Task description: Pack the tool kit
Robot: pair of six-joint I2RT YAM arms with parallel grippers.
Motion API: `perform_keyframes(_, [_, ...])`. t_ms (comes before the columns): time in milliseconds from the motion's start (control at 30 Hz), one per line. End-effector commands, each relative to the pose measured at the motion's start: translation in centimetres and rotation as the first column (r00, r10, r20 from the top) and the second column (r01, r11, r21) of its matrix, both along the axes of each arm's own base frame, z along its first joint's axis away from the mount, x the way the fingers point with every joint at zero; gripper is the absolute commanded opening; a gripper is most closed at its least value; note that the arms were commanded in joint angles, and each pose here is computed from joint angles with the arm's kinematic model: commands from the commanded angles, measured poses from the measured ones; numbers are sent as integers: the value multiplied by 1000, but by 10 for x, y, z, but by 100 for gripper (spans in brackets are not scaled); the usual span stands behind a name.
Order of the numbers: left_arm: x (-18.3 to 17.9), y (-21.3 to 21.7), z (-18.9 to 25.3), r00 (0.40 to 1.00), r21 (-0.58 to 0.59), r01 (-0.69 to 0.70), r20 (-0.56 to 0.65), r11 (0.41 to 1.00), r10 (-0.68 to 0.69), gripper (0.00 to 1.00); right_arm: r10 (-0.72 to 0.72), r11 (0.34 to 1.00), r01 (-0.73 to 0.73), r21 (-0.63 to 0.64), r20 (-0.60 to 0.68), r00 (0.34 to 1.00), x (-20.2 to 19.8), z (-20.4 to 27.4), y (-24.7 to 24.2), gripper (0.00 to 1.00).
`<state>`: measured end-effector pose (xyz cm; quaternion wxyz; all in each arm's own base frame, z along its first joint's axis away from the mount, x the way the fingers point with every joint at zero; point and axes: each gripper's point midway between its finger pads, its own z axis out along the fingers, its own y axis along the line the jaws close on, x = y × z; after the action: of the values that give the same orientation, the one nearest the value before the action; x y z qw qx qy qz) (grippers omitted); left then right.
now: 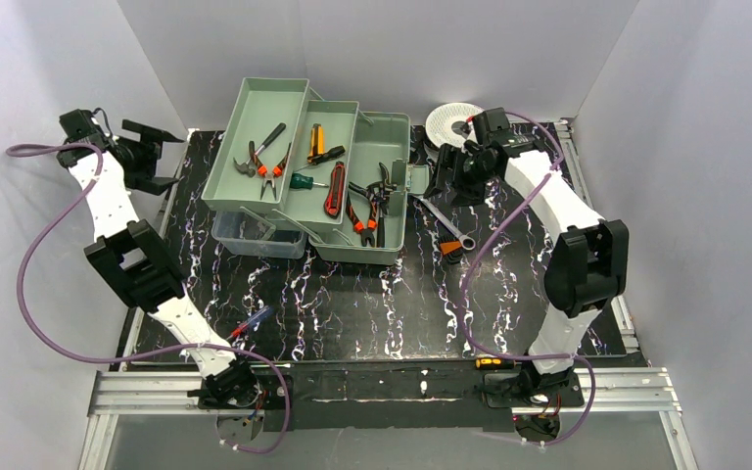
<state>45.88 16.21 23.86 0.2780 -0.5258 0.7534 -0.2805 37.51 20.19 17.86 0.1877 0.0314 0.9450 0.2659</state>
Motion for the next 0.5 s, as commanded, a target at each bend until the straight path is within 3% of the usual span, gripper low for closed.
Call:
perform_keyframes(0, [-1,-19,-3,998,-110,58,22,992,-56,93,75,995,-73,72,-24,997,0,-6,15,79])
perform_keyframes(233, [-8,-33,-55,992,-250,81,-72,965,-102,88,70,990,-58,127,-91,993,-2,-27,24,74])
perform_keyframes(467, [-5,-46,-93,978,-272,96,-151,958,-141,78,64,985,-48,164,-95,993,0,-29,30,72])
